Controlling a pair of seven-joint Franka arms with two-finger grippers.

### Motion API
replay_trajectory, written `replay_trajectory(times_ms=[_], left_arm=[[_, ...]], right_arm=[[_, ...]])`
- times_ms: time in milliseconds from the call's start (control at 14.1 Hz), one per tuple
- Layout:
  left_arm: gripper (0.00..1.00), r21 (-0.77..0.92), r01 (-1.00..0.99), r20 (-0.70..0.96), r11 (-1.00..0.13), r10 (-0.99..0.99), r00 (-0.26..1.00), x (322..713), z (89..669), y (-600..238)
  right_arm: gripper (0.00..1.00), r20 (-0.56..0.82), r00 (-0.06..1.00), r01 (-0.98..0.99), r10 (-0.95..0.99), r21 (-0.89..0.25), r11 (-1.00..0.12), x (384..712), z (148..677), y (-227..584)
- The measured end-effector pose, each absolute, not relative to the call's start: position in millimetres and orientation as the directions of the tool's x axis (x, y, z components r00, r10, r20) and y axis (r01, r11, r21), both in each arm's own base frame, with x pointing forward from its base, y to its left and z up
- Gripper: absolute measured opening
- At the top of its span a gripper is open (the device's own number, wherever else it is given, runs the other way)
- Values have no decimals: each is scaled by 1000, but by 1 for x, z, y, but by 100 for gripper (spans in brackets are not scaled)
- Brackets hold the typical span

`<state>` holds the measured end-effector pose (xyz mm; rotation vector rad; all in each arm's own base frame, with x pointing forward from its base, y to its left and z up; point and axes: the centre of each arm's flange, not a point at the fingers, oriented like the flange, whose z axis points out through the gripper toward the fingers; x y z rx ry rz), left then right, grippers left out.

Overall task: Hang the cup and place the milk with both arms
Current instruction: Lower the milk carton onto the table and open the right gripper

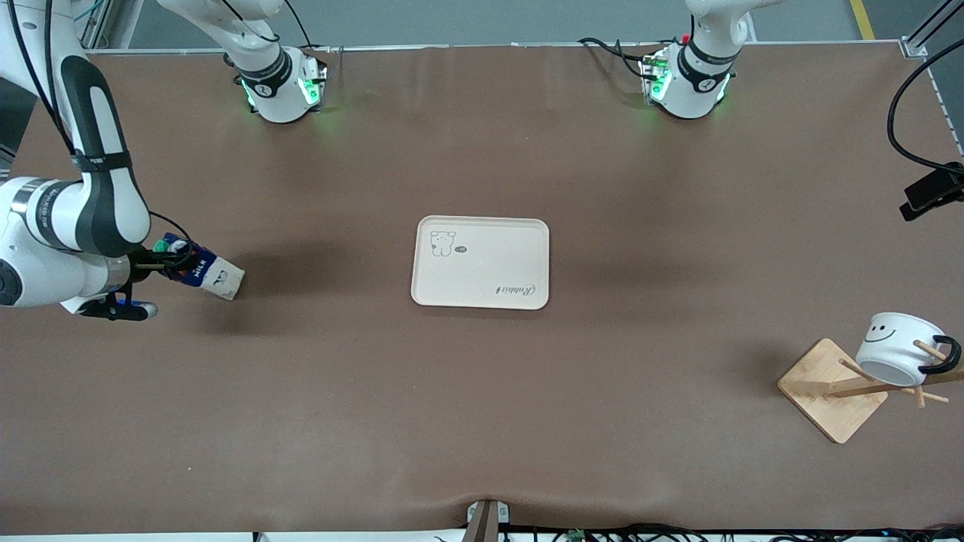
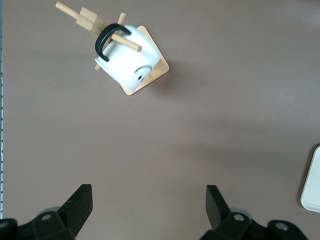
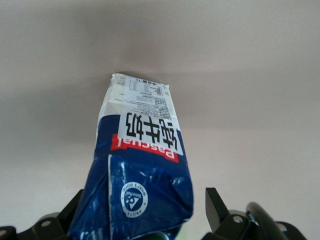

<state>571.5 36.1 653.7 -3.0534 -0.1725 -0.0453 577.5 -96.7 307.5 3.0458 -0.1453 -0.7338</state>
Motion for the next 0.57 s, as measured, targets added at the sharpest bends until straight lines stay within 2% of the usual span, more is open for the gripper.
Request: replay_trajectory(times_ms=[569], left_arm=[[100, -95, 31, -17, -995, 32, 999, 543, 657, -15]], right_arm=[[100, -400, 914, -125, -70, -114, -986, 611, 402, -72]])
